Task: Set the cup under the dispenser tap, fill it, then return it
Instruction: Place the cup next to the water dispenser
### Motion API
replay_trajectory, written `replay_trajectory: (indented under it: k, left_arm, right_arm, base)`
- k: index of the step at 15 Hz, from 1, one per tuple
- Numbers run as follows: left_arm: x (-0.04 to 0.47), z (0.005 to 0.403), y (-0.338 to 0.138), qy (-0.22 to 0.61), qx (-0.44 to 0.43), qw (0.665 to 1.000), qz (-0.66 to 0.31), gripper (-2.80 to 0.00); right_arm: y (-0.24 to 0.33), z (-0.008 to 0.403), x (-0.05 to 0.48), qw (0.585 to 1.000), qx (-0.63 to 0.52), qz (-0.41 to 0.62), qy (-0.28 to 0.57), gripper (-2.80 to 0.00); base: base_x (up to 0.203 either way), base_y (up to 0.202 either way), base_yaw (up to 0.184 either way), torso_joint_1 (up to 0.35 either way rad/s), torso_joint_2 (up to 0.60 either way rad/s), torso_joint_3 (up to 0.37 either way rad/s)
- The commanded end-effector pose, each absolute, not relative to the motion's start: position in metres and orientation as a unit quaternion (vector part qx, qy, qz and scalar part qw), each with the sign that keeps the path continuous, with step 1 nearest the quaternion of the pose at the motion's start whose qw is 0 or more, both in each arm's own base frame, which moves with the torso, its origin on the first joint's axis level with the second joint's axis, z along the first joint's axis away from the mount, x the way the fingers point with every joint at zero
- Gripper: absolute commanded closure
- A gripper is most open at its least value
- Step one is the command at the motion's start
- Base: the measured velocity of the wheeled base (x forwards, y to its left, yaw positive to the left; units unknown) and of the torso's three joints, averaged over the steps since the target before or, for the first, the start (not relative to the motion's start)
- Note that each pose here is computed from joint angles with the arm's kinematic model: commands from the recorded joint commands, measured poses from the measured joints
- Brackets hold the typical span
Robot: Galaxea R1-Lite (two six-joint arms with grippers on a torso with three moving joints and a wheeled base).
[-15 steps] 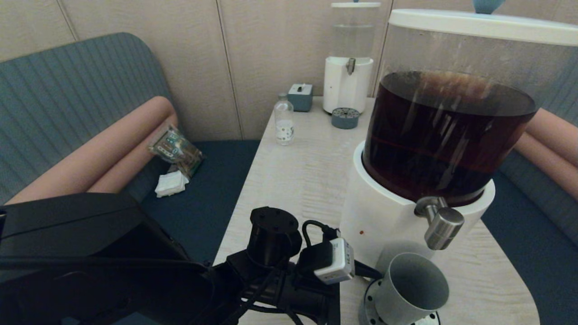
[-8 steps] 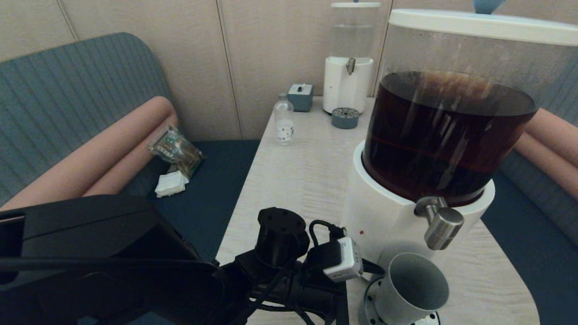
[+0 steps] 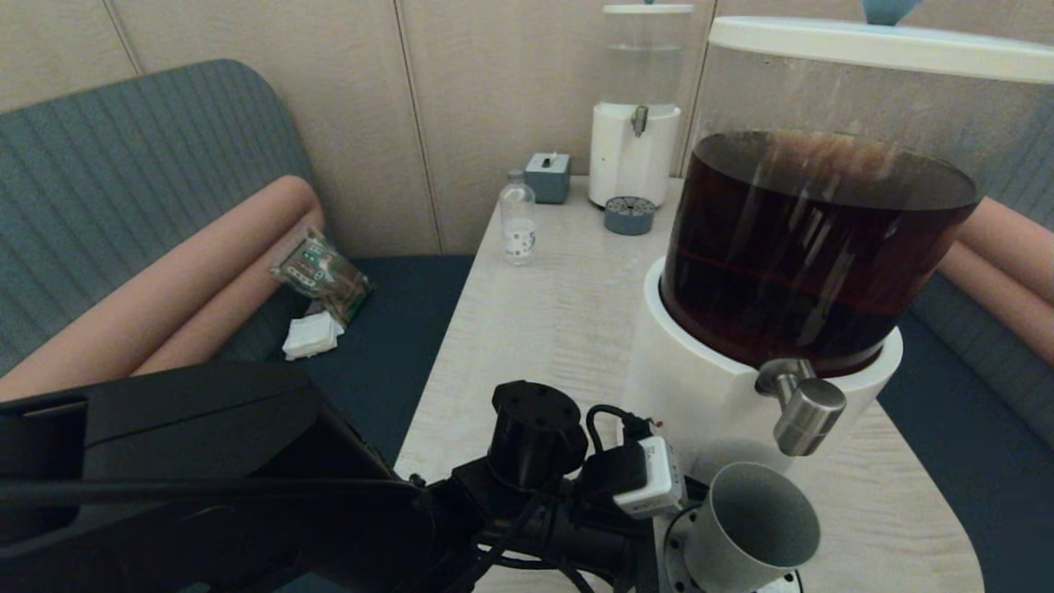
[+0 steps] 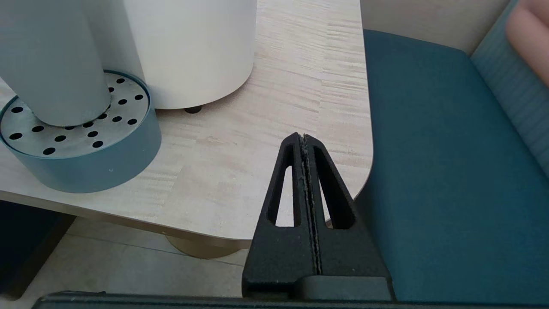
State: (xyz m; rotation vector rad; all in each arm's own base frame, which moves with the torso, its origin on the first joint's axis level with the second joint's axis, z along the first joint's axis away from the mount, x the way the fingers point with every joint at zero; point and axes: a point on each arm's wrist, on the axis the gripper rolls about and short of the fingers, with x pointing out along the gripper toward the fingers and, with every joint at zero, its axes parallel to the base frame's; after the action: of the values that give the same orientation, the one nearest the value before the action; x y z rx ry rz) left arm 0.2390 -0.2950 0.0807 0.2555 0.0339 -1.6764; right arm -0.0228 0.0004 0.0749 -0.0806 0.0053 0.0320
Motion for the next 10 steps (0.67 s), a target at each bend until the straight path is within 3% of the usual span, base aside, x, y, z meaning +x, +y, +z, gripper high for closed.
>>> replay_trajectory:
  k: [1,10]
  left_arm:
    - [0.238,0.077,-0.298,0.014,0.113,0.657,-0.745,-2.8]
    - [0.24,0.072,-0.317,0.008,0.11,0.649,-0.753,-2.8]
  right_arm:
    - [0.0,0.072,-0.023,0.999,-0.041,0.016,0.003,0.0]
    - [0.0,0.072,-0.023,0.999,-0.041,0.016,0.003,0.0]
  base:
    - [0.0,0.0,0.0,0.0,0.0,0.0]
    - [0.0,0.0,0.0,0.0,0.0,0.0]
